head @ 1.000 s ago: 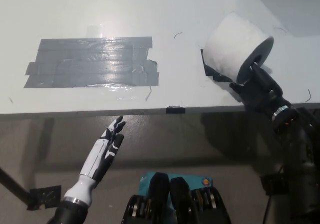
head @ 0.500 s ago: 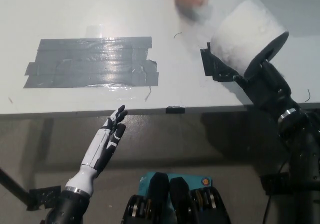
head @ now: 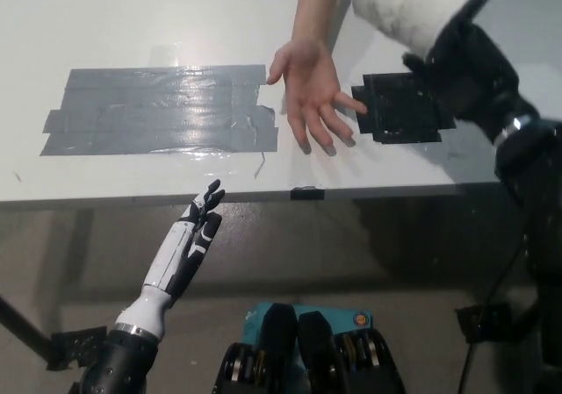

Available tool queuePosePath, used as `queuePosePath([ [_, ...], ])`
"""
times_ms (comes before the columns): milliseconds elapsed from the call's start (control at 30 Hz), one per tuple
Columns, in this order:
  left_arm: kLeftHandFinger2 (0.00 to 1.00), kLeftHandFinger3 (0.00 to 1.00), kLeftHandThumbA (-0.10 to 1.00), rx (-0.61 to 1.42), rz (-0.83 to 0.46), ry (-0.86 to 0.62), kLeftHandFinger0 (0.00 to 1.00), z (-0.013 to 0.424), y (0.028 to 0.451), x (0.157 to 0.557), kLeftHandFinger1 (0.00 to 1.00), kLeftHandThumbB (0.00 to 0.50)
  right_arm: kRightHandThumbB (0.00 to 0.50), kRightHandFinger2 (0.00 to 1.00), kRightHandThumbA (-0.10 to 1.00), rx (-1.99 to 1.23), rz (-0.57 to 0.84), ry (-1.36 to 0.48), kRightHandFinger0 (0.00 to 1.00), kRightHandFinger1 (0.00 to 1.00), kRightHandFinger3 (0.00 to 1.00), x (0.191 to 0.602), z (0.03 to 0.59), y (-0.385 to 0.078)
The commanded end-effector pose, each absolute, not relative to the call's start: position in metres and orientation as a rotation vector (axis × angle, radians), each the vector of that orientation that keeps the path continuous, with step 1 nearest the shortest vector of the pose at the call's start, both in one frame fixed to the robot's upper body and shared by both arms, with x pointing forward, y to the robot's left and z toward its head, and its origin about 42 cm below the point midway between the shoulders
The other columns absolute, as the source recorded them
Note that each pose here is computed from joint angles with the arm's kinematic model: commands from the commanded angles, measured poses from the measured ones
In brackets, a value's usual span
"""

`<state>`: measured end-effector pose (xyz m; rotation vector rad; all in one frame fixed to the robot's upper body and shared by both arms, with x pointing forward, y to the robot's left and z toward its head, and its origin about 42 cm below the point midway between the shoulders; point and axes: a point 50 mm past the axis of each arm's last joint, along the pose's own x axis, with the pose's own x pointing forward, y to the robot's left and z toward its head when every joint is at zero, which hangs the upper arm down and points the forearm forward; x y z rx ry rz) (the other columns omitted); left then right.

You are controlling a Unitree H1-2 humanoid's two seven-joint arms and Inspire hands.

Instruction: A toilet paper roll is kept on the black spot on the desk infront of the robot and the robot inserts its right thumb into the hole in the centre to grab the roll. Then it passes the roll to a person.

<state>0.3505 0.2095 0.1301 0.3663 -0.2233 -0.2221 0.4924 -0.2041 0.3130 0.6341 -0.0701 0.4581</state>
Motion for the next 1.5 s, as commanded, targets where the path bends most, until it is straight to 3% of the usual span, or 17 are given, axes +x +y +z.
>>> queuePosePath([
  [0, 1.0, 1.0, 1.0, 0.372, -0.218, -0.281, 1.0, 0.141, 0.209, 0.354, 1.0, 0.118, 0.085, 0.89, -0.1, 0.534, 0.44, -0.072, 0.02, 0.51, 1.0, 0.512, 0.344, -0.2],
  [300, 1.0, 1.0, 1.0, 0.369, -0.227, -0.271, 1.0, 0.138, 0.208, 0.351, 1.0, 0.11, 0.18, 0.93, -0.1, 0.093, 0.3, -0.033, 0.02, 0.51, 1.0, 0.549, 0.352, -0.183],
  [433, 1.0, 1.0, 1.0, 0.371, -0.228, -0.273, 1.0, 0.139, 0.208, 0.351, 1.0, 0.098, 0.171, 0.99, -0.1, -0.11, 0.26, -0.052, 0.07, 0.58, 1.0, 0.557, 0.352, -0.174],
  [467, 1.0, 1.0, 1.0, 0.369, -0.227, -0.273, 1.0, 0.139, 0.208, 0.351, 1.0, 0.097, 0.172, 1.0, -0.1, -0.153, 0.249, -0.053, 0.17, 0.69, 1.0, 0.559, 0.351, -0.171],
  [600, 1.0, 1.0, 1.0, 0.366, -0.232, -0.26, 1.0, 0.139, 0.209, 0.349, 1.0, 0.108, 0.178, 1.0, -0.1, -0.374, 0.223, -0.056, 0.15, 0.66, 0.95, 0.568, 0.345, -0.16],
  [633, 1.0, 1.0, 1.0, 0.367, -0.233, -0.258, 1.0, 0.139, 0.209, 0.349, 1.0, 0.108, 0.187, 0.98, -0.1, -0.396, 0.223, -0.059, 0.19, 0.64, 0.91, 0.568, 0.343, -0.158],
  [733, 1.0, 1.0, 1.0, 0.375, -0.236, -0.268, 1.0, 0.142, 0.208, 0.35, 1.0, 0.103, 0.173, 0.84, -0.1, -0.482, 0.232, -0.081, 0.15, 0.52, 0.83, 0.568, 0.344, -0.149],
  [833, 1.0, 1.0, 1.0, 0.374, -0.231, -0.278, 1.0, 0.142, 0.207, 0.353, 1.0, 0.108, 0.18, 0.9, -0.1, -0.558, 0.246, -0.127, 0.06, 0.52, 0.86, 0.566, 0.343, -0.137],
  [900, 1.0, 1.0, 1.0, 0.375, -0.232, -0.276, 1.0, 0.143, 0.206, 0.353, 1.0, 0.107, 0.182, 0.93, -0.1, -0.599, 0.25, -0.146, 0.08, 0.57, 0.88, 0.565, 0.34, -0.132],
  [967, 1.0, 1.0, 1.0, 0.373, -0.234, -0.276, 1.0, 0.145, 0.206, 0.352, 1.0, 0.093, 0.229, 1.0, -0.1, -0.658, 0.27, -0.134, 0.29, 0.8, 1.0, 0.562, 0.335, -0.128],
  [1000, 1.0, 1.0, 1.0, 0.373, -0.235, -0.276, 1.0, 0.145, 0.206, 0.352, 1.0, 0.093, 0.328, 1.0, -0.08, -0.667, 0.274, -0.131, 0.47, 0.92, 1.0, 0.562, 0.334, -0.127],
  [1033, 1.0, 1.0, 1.0, 0.371, -0.237, -0.275, 1.0, 0.145, 0.206, 0.352, 1.0, 0.094, 0.292, 1.0, -0.03, -0.682, 0.279, -0.123, 0.58, 0.92, 0.97, 0.562, 0.334, -0.127],
  [1100, 1.0, 1.0, 1.0, 0.371, -0.24, -0.275, 1.0, 0.146, 0.207, 0.353, 1.0, 0.092, 0.342, 1.0, 0.23, -0.715, 0.329, -0.073, 0.79, 1.0, 1.0, 0.559, 0.334, -0.128],
  [1133, 1.0, 1.0, 1.0, 0.373, -0.239, -0.279, 1.0, 0.146, 0.207, 0.354, 1.0, 0.091, 0.373, 1.0, 0.4, -0.762, 0.402, -0.04, 1.0, 1.0, 1.0, 0.557, 0.333, -0.132],
  [1233, 1.0, 1.0, 1.0, 0.375, -0.243, -0.272, 1.0, 0.146, 0.207, 0.354, 1.0, 0.094, 0.44, 1.0, 0.56, -0.793, 0.425, -0.026, 1.0, 1.0, 1.0, 0.555, 0.332, -0.138],
  [1400, 1.0, 1.0, 1.0, 0.376, -0.244, -0.267, 1.0, 0.145, 0.208, 0.352, 1.0, 0.082, 0.436, 1.0, 0.6, -0.703, 0.429, -0.049, 1.0, 1.0, 1.0, 0.55, 0.331, -0.159],
  [1467, 1.0, 1.0, 1.0, 0.379, -0.244, -0.261, 1.0, 0.145, 0.208, 0.353, 1.0, 0.088, 0.469, 1.0, 0.69, -0.7, 0.414, -0.069, 1.0, 1.0, 1.0, 0.548, 0.337, -0.17],
])
